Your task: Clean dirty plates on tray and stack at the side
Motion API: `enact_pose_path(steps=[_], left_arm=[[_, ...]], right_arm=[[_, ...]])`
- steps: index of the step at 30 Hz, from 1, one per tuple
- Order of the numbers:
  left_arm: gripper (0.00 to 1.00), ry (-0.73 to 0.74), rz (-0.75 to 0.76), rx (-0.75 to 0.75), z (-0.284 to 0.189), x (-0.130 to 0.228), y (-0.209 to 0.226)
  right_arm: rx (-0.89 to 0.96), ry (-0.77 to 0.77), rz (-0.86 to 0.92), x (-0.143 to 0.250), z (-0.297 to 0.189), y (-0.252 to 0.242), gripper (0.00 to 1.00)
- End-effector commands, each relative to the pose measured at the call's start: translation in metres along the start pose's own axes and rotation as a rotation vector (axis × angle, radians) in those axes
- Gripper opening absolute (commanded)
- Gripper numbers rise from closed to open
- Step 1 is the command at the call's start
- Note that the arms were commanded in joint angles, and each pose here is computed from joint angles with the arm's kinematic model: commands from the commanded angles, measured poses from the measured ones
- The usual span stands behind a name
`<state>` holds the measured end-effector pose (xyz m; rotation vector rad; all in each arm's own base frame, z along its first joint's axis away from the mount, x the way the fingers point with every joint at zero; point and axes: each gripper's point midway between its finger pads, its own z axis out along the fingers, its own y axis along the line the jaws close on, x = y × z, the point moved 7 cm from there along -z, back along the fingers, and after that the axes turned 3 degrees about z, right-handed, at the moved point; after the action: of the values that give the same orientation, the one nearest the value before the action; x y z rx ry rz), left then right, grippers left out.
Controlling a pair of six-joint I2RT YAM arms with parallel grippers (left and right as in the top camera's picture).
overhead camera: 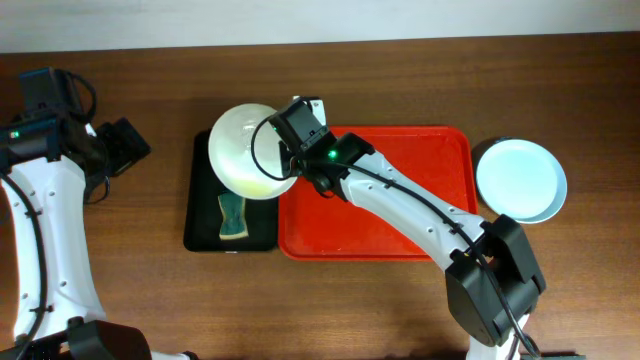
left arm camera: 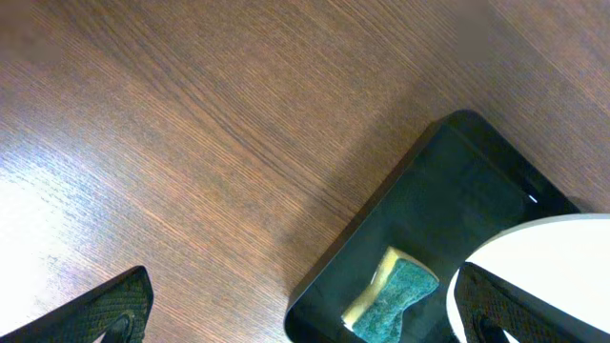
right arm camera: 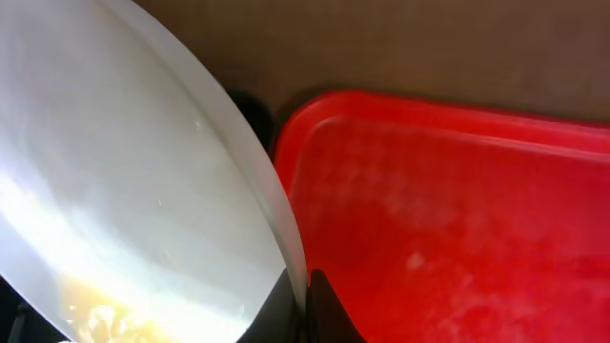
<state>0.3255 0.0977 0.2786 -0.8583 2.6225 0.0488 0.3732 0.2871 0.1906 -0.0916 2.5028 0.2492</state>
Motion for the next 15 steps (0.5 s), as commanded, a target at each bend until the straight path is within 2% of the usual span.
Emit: enact_pose_path(steps=[1,8,15], left_arm=[[0.99,0.003,-0.015,0.006,0.0,0.0,0.0],[0.99,0.004,-0.015,0.006,0.0,0.0,0.0],[0.99,0.003,-0.015,0.006,0.0,0.0,0.0]], right_arm=[[0.072,-0.147,-0.083,-0.038,-0.027,0.002,0.04],[0.074,-0.265,-0.168,-0.08,-0.068,0.013,0.04],[0.146,-0.332,-0.221,-0.087,-0.078,0.016,0.04]])
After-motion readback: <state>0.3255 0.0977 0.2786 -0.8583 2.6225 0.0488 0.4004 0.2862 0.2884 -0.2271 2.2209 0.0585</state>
